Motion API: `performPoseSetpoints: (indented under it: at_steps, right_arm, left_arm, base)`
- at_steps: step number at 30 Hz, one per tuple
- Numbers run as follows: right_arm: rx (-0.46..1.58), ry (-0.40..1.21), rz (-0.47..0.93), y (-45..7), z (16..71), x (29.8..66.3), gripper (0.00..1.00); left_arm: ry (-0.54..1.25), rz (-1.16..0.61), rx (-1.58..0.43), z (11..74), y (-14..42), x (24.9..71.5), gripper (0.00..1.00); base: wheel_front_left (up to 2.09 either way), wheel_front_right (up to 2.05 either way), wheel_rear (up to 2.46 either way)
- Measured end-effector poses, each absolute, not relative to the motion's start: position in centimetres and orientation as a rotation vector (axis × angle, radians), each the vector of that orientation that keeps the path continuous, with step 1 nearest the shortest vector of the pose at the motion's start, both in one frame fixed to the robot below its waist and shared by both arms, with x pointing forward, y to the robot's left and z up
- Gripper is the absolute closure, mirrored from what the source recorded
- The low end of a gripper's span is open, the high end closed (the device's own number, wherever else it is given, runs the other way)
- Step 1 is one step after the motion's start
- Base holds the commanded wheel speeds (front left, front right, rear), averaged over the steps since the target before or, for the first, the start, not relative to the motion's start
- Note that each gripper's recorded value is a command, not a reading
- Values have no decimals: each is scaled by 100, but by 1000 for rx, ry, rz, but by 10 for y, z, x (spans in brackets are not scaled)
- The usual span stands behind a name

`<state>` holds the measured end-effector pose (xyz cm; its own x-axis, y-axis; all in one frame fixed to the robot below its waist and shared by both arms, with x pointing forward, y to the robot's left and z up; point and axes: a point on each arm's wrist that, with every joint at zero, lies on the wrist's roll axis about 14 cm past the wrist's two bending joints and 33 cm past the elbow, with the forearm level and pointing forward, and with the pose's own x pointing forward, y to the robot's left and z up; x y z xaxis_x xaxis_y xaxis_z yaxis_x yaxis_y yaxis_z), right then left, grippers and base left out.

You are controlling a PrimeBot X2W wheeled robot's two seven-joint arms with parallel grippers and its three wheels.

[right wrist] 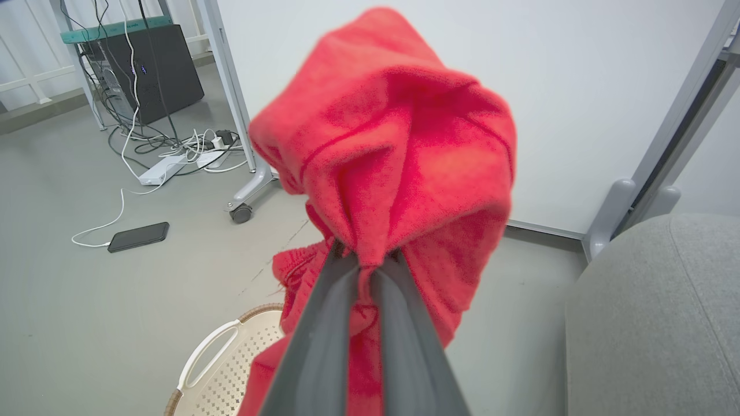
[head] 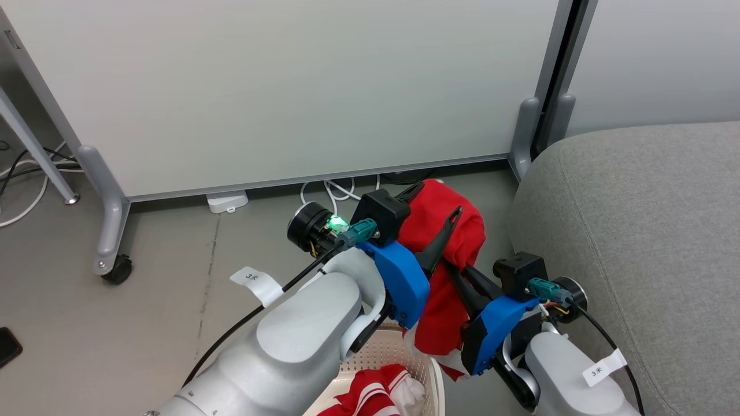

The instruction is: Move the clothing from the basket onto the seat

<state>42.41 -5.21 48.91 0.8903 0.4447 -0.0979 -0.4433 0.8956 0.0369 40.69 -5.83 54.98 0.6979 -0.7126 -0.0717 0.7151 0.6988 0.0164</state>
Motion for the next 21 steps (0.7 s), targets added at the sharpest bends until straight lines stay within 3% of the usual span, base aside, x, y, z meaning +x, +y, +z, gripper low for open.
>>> performPoseSetpoints:
  at_steps: [14, 21]
  right_arm:
    - [22, 84, 439, -58, 495, 429, 100]
    - [29, 17, 418, -65, 513, 433, 100]
  left_arm:
    - [14, -754, 27, 554, -50, 413, 0]
    - [39, -637, -43, 534, -13, 419, 0]
  base:
    - [0, 0, 0]
    - [0, 0, 0]
